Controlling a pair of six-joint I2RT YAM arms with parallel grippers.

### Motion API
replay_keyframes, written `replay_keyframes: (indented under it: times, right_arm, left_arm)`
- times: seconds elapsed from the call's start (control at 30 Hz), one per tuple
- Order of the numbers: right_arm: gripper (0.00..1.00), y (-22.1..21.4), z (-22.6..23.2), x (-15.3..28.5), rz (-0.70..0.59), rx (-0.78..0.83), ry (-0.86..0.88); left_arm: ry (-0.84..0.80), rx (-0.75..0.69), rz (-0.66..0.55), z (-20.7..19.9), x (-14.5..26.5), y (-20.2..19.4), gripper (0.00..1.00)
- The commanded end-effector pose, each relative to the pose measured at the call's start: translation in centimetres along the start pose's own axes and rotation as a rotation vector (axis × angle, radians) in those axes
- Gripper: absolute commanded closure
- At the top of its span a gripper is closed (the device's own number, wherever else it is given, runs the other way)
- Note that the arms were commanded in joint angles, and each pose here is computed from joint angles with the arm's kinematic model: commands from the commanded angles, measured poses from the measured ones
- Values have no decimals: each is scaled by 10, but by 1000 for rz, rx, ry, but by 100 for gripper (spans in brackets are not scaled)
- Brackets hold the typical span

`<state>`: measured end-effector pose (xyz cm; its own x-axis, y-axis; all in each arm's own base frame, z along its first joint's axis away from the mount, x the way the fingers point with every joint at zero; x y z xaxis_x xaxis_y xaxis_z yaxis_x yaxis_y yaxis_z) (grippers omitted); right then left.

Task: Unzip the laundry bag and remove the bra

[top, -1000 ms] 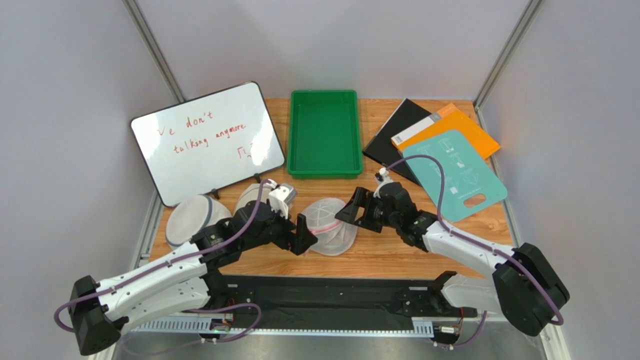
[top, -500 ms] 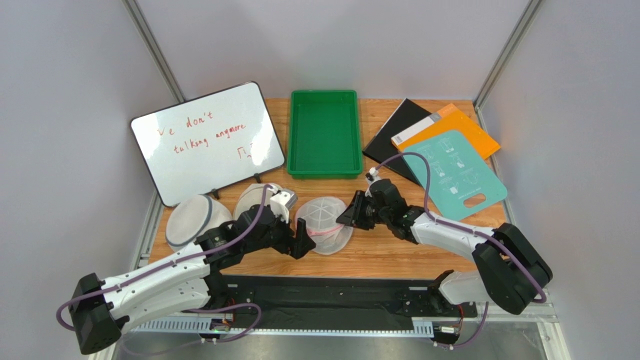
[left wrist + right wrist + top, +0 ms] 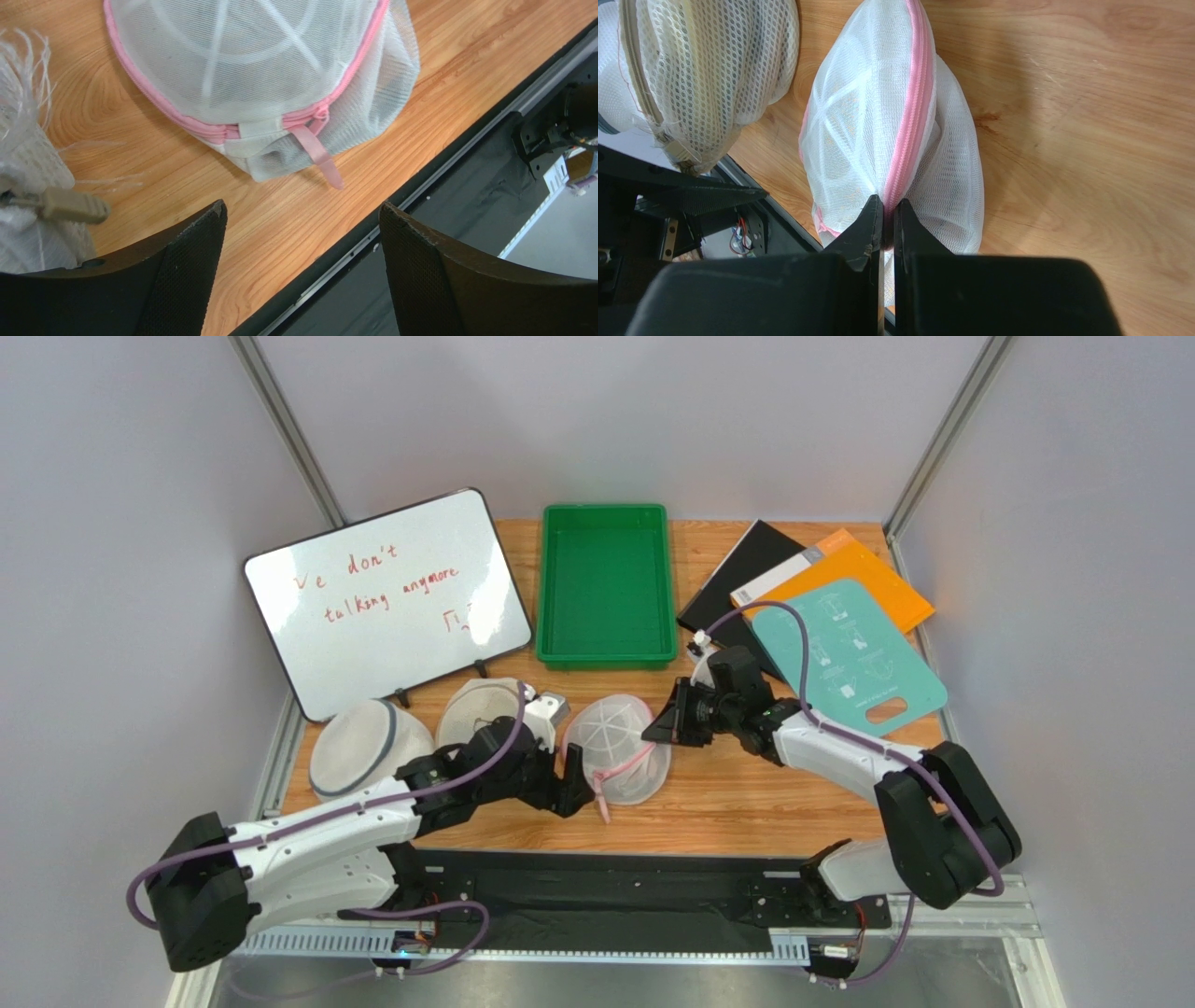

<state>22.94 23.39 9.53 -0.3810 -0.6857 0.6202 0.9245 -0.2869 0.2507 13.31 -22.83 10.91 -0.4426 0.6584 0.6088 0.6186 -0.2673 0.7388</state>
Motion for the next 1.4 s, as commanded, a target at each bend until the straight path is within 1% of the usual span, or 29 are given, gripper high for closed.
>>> replay_keyframes:
  times: [0.0,0.03,0.1,0.13,0.2,0.27,0.3,0.37,0.4,0.47,0.67,0.77,0.83,0.87,0.97,1.0,1.07,1.1,1.2,1.23,1.27,1.3,1.33,1.37]
  right_arm:
    - [100,-2,-1,5,86,76,41]
    - [100,-6,-2,6,103,75,48]
    - [100,-9,-5,6,118,76,51]
    - [100,-10,-5,7,124,75,56]
    - [100,-10,-4,8,124,80,62]
    - [100,-10,-3,12,121,83,72]
    - [100,-11,-3,13,119,82,72]
    - [100,-11,-5,15,116,80,70]
    - [100,-10,-5,17,110,77,69]
    - [100,-10,-6,19,108,76,68]
    - [100,-9,-9,20,99,64,60]
    - [100,-8,-10,20,94,58,56]
    - [100,-8,-11,20,91,57,53]
    - [100,-8,-11,20,89,56,52]
    - [100,-8,-12,20,84,50,50]
    - [100,-8,-11,20,85,48,52]
    - [100,-8,-11,20,84,47,51]
    - [100,-9,-13,20,86,45,47]
    - [100,-9,-14,21,80,42,40]
    - [100,-10,-16,21,81,41,27]
    - [98,-7,-16,22,71,41,15]
    - [86,-8,-24,23,67,32,-37]
    - [77,-6,-25,26,57,45,-61]
    - [53,-2,-24,29,43,52,-81]
  left_arm:
    - [-12,25,-89,-6,-15,21,18]
    - [15,22,-94,-2,-21,22,21]
    - [38,15,-113,1,-28,28,22]
    - [58,-1,-95,5,-33,26,23]
    - [98,-22,-90,11,-38,26,23]
    - [135,8,-86,25,-43,25,23]
    - [113,35,-65,28,-45,16,24]
    - [103,125,-106,38,-46,22,25]
    - [77,140,-99,36,-47,17,25]
    - [64,161,-112,34,-49,20,25]
    - [54,254,-8,32,-61,-3,25]
    - [10,300,-8,26,-66,-7,27]
    - [2,327,-11,25,-68,-5,31]
    - [-1,331,-8,24,-68,-6,34]
    - [-16,341,-11,22,-71,-6,50]
    - [-20,346,-16,21,-72,-5,61]
    - [-21,349,-17,20,-72,-3,74]
    - [-16,356,-19,21,-73,-2,86]
    - [-8,369,-29,22,-73,0,100]
    - [-6,370,-33,22,-73,2,100]
    - [-4,371,-39,22,-72,3,100]
    - [-7,374,-51,21,-70,7,100]
    - [0,376,-68,21,-69,12,100]
    - [1,376,-81,20,-64,16,100]
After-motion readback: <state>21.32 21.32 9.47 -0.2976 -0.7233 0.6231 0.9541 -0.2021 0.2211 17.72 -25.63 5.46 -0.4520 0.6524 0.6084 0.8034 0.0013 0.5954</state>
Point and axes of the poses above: each gripper's point midway between its finger pads, its own x axis back along the fingers, its own z axis along the line the jaws close on, y = z × x, the point moved 3 cm from there along x, back along the fingers, and after that the axes turned 11 degrees about -x, right-handed, at the moved point
